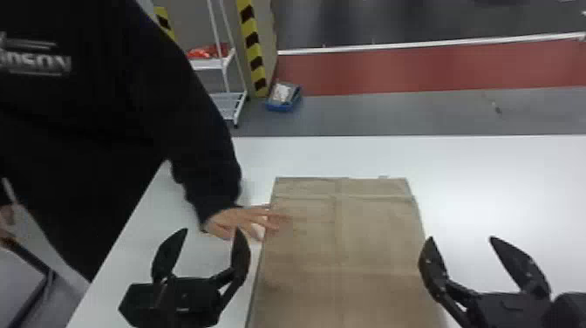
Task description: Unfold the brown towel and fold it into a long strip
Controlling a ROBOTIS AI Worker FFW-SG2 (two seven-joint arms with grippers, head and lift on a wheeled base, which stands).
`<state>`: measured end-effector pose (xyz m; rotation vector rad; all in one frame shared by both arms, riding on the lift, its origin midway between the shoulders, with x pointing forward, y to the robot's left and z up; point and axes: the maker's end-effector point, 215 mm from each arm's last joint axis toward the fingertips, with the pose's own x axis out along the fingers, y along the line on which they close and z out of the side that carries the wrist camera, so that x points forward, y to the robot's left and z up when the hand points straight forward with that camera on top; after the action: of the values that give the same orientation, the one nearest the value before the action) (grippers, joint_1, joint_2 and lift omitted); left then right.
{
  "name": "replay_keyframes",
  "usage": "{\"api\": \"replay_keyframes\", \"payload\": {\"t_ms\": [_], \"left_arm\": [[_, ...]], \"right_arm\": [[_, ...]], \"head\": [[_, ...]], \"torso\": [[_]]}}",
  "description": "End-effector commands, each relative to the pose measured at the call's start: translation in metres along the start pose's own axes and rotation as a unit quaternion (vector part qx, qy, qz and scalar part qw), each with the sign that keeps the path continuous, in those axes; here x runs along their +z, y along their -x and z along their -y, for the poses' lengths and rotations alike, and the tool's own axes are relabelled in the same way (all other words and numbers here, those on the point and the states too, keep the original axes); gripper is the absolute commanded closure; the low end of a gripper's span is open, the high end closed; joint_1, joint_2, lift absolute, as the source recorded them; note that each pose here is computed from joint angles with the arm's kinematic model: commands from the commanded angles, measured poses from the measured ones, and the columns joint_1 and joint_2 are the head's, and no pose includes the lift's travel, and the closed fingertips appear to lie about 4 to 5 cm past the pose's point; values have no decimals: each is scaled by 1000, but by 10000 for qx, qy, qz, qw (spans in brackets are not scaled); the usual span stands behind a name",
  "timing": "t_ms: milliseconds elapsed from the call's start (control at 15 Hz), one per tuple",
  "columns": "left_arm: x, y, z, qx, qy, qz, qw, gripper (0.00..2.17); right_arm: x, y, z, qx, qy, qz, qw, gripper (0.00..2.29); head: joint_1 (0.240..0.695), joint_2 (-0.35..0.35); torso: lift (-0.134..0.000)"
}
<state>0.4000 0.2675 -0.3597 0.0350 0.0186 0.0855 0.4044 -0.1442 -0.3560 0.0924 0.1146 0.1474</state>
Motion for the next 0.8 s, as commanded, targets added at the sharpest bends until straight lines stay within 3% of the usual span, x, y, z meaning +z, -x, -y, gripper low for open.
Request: {"api": "replay_keyframes", "payload": {"t_ms": [0,400,533,733], "left_arm": [[0,0,0,8,11,-1,10000,73],[0,0,0,0,11,-1,10000,73],[-1,0,1,-23,10,-17,10000,73],[-1,0,3,-54,10,-24,10000,73]], "right_arm": [[0,0,0,-1,1,-1,10000,90],[-2,-3,7,-52,-21,-12,10000,90],[-3,-20,20,-97,-29,-2,9999,90],[-17,-51,31,38,40,-333,9994,90]], "head": [[695,173],[695,172],[695,169],[695,148]], "torso": [[-123],[-123],[-123],[-123]]}}
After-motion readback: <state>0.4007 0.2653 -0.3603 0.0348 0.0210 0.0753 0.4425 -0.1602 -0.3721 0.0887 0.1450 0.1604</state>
